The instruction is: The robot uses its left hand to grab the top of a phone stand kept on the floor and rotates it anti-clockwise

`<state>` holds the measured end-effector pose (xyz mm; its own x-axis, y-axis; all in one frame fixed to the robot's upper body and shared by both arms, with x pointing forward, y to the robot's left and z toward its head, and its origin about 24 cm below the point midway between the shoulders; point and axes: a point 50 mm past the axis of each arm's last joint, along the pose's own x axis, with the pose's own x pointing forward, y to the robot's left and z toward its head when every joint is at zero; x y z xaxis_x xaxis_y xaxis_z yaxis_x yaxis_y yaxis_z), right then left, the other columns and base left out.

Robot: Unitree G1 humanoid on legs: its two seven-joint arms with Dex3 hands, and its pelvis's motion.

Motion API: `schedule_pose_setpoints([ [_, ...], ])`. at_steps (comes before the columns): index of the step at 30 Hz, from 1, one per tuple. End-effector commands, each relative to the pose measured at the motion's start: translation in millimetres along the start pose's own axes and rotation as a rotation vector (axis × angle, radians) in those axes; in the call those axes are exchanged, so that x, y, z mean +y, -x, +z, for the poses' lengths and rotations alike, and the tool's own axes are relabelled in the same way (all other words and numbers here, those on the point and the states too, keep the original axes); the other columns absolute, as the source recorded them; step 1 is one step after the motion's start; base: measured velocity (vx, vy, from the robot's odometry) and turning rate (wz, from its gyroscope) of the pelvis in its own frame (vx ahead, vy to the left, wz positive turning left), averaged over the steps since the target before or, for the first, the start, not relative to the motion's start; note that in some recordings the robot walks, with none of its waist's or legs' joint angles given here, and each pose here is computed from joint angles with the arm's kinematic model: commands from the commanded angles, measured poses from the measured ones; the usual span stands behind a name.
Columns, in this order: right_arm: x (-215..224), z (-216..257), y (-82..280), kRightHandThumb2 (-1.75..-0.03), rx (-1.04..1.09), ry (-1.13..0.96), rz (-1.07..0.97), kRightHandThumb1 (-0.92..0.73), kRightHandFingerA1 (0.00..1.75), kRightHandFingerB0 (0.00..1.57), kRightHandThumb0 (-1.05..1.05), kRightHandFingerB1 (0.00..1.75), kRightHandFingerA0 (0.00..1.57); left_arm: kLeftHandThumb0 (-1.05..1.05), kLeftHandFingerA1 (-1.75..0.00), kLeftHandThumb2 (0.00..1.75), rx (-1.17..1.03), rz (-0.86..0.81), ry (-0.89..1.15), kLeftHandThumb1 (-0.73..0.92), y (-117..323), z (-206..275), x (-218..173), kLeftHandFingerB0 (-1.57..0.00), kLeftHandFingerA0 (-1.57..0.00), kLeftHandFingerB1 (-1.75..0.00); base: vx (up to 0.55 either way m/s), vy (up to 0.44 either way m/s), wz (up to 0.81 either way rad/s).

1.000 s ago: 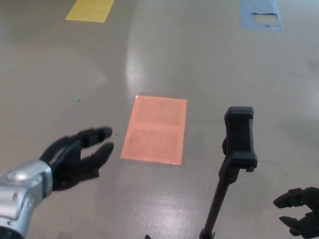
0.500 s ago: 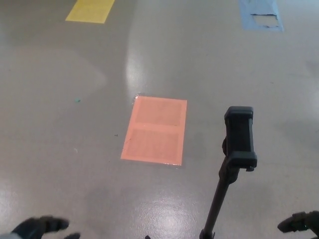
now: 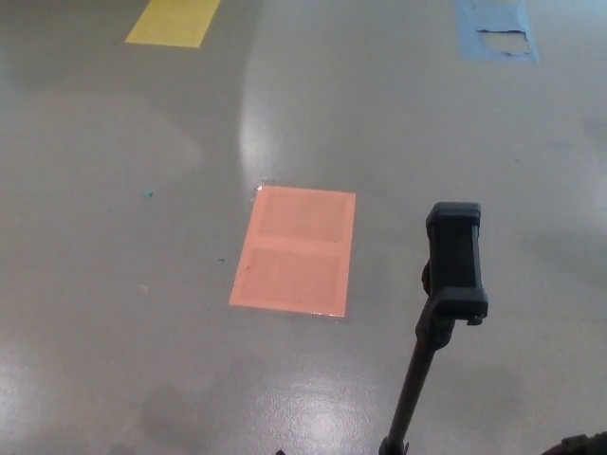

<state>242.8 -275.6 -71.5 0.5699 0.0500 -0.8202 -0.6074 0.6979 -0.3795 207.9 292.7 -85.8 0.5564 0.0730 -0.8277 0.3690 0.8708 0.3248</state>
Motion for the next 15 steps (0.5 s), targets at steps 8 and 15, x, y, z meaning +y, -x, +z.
schedule_pose_setpoints([
  [8,6,-2,-2,-0.86,-0.005,0.012,-0.032,-0.63,0.54,0.27,-0.55,0.44,0.53,-0.72,-0.46,0.82,-0.093,0.102,-0.247,0.52,14,-8,35,-0.11,-0.33,-0.37,0.0,0.0,0.0],
  [15,4,-4,-1,-0.85,0.0,0.0,-0.022,-0.63,0.54,0.26,-0.54,0.44,0.53,-0.77,-0.45,0.82,-0.079,0.079,-0.217,0.53,13,-13,31,-0.11,-0.36,-0.36,0.0,0.0,0.0],
])
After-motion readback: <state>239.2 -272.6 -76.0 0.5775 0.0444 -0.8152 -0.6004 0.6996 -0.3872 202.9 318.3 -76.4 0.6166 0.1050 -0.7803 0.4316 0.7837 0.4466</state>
